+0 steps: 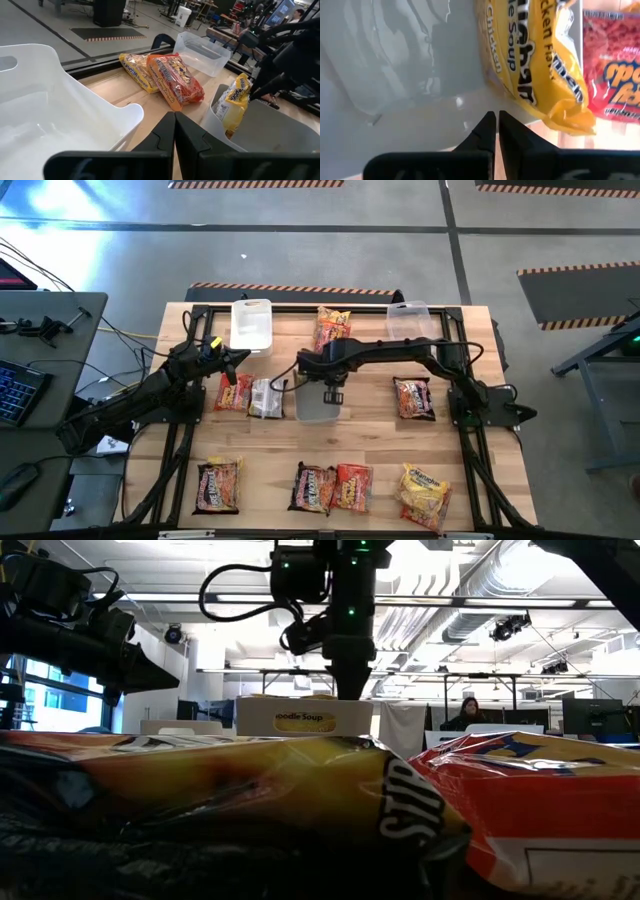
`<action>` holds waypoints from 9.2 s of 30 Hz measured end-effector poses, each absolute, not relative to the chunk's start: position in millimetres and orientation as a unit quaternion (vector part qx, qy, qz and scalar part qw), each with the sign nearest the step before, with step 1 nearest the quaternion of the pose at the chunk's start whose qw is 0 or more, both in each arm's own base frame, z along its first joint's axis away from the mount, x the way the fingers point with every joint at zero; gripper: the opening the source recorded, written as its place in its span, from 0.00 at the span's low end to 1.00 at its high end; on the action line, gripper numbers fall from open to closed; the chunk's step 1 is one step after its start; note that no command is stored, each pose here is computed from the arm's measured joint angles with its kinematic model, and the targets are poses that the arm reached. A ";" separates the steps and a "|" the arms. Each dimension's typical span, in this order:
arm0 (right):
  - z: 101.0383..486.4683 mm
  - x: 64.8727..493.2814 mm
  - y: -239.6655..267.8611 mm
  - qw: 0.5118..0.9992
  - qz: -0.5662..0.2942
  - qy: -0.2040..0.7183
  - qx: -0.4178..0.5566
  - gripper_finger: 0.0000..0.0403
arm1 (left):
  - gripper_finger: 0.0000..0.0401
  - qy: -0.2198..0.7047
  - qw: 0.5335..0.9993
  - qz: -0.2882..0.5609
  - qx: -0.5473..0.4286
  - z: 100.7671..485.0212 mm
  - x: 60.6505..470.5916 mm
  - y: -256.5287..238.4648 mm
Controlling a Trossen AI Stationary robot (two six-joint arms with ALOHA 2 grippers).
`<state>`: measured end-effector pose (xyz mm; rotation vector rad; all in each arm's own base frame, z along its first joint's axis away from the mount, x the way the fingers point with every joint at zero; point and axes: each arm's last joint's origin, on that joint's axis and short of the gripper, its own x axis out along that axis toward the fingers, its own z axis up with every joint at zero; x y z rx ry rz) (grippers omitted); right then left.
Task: Sort Maruchan noodles
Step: Adjust the gray bin, then put the orange noodle pack into the transparent bin
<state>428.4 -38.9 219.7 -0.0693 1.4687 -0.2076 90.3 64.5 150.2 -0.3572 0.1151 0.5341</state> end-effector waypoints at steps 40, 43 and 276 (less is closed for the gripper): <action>225.1 321.4 -22.0 0.956 -0.118 0.268 -0.010 0.00 | 0.00 0.053 0.978 0.146 -0.137 155.2 99.8 51.8; 219.2 305.5 -31.3 0.964 -0.134 0.228 -0.003 0.00 | 0.00 0.046 0.976 0.149 -0.151 156.3 102.2 52.2; 248.2 212.1 -285.5 0.702 -0.171 0.690 -0.046 0.45 | 0.00 0.101 0.947 0.284 -0.112 141.4 113.5 74.0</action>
